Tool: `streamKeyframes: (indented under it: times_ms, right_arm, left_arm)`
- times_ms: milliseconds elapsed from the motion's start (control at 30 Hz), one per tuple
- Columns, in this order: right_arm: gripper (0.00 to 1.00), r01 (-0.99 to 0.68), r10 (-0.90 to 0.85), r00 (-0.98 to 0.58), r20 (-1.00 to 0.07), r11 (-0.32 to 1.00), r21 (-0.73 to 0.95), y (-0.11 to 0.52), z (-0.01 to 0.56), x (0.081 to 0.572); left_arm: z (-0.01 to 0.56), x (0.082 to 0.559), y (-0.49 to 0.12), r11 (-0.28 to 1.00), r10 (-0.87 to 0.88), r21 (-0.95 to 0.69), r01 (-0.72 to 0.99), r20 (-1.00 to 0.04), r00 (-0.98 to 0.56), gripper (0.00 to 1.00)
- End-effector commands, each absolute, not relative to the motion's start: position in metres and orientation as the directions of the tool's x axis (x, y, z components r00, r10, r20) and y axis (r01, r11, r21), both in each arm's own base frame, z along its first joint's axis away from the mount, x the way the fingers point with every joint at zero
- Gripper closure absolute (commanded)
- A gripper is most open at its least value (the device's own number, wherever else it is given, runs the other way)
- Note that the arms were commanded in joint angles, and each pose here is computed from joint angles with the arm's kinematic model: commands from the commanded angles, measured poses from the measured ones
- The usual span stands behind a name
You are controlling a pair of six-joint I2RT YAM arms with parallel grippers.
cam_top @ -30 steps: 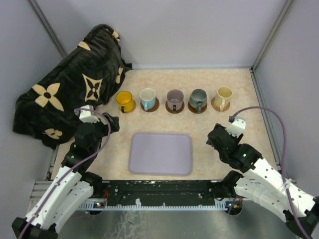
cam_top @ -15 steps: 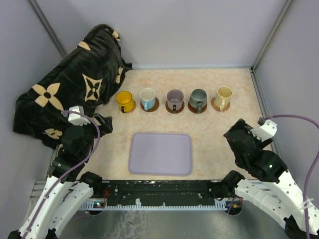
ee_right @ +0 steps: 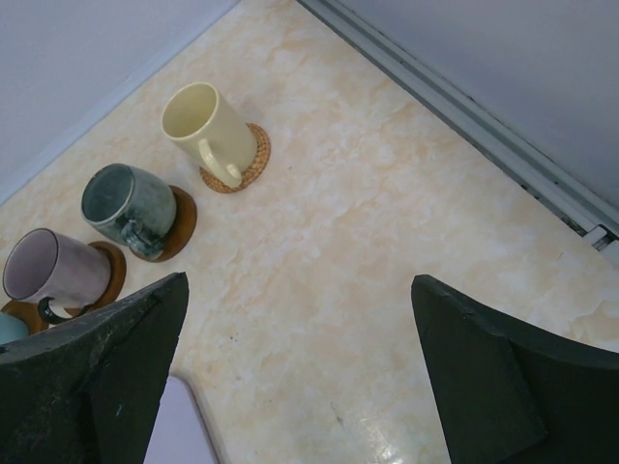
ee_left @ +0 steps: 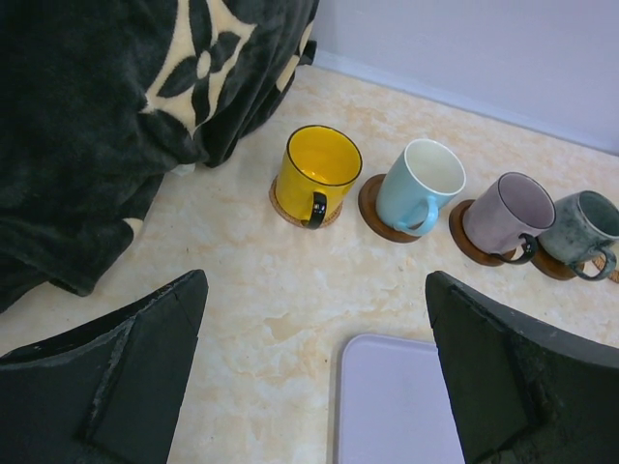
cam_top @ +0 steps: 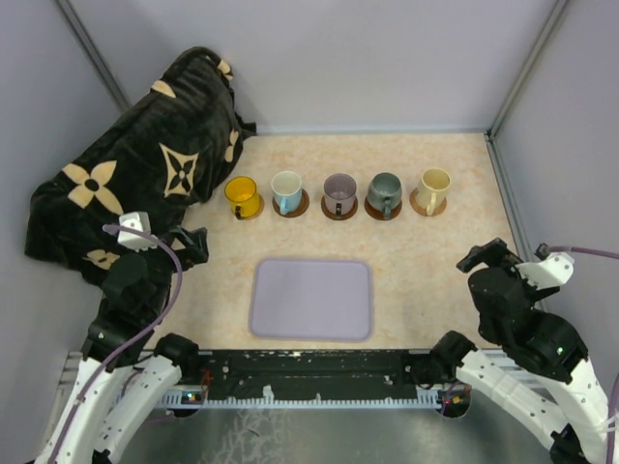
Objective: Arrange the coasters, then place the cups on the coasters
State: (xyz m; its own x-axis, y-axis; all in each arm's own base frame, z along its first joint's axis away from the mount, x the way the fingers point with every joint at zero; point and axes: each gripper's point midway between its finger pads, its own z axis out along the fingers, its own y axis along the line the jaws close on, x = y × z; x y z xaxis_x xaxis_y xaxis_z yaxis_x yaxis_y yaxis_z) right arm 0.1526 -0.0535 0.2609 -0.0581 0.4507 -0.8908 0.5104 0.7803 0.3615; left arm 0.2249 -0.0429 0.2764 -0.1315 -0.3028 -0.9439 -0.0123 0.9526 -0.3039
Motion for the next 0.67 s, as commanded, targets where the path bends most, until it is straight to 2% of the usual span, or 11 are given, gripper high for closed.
streamKeyframes:
  times_ms: [0,633]
  right_arm:
    - [0.01,0.538,0.439,0.028,-0.898,0.751,0.383,-0.0666,0.2785,0.1512]
    - [0.01,0.528,0.431,0.003,-0.902,0.766,0.367,-0.0601,0.2733,0.1559]
  left_arm:
    - [0.2835,0.2211,-0.0331,0.958,-0.285,-0.283,-0.036,-0.954,-0.090,0.00]
    - [0.2806,0.2212,-0.0253,0.947,-0.316,-0.310,-0.085,-0.946,-0.068,0.00]
